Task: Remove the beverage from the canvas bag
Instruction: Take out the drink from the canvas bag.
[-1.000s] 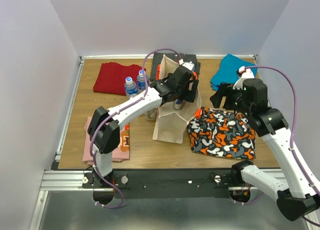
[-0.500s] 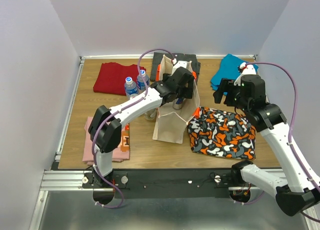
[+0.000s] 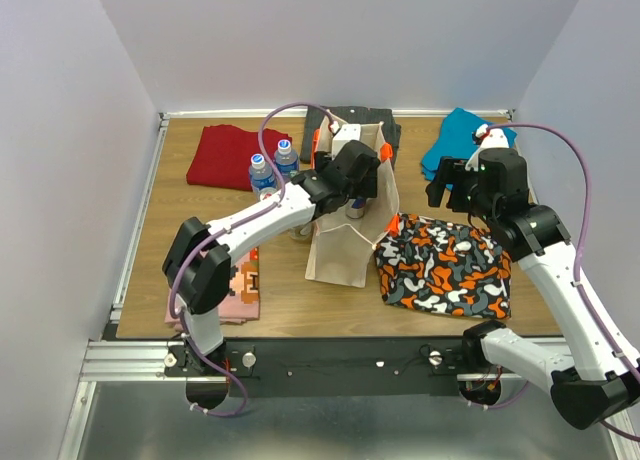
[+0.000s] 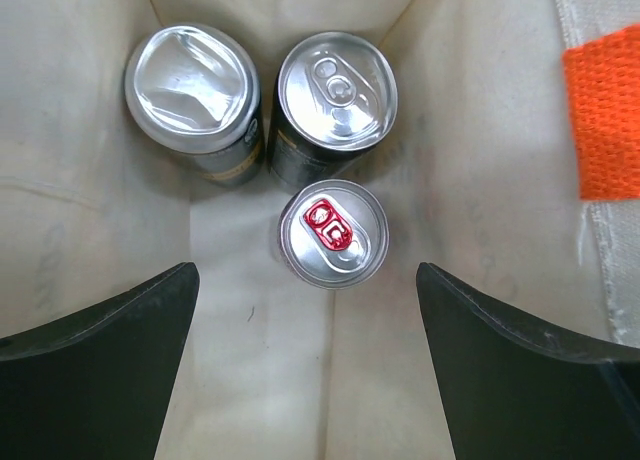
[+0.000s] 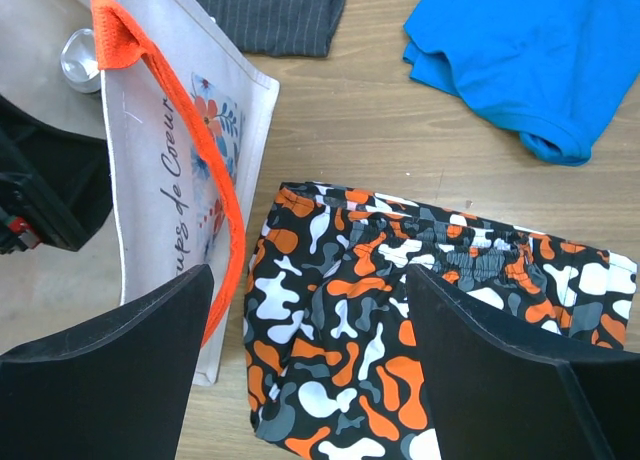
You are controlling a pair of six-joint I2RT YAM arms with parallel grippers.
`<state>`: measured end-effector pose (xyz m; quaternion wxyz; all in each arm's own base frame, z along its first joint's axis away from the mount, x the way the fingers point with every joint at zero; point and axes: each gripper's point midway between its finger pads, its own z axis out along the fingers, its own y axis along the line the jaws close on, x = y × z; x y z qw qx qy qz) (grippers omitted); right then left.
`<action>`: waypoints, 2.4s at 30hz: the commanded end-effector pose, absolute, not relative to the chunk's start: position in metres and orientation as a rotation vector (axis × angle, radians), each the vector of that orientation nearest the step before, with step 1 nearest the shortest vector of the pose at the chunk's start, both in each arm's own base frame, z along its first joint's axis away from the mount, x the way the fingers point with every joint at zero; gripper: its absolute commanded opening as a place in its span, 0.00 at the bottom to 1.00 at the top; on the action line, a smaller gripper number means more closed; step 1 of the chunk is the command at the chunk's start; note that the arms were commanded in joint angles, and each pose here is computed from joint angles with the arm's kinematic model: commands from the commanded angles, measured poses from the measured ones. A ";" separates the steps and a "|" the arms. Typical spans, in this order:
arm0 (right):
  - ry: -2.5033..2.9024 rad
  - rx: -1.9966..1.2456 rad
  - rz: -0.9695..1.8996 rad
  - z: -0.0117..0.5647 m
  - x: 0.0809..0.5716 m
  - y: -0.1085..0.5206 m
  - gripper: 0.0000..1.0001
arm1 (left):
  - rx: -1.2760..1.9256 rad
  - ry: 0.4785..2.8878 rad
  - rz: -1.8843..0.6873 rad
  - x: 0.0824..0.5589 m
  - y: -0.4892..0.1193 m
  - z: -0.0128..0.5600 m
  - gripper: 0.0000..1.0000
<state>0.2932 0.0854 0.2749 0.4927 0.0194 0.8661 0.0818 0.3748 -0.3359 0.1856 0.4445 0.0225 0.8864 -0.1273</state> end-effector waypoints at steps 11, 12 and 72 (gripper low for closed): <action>2.131 0.050 0.103 0.262 0.292 0.072 0.87 | -0.036 2.117 -0.329 0.379 -0.339 0.191 0.99; 2.129 0.048 0.102 0.262 0.292 0.072 0.87 | -0.043 2.119 -0.327 0.381 -0.340 0.190 0.99; 2.109 0.021 0.071 0.265 0.284 0.065 0.88 | -0.079 2.297 -0.130 0.389 -0.346 0.120 0.81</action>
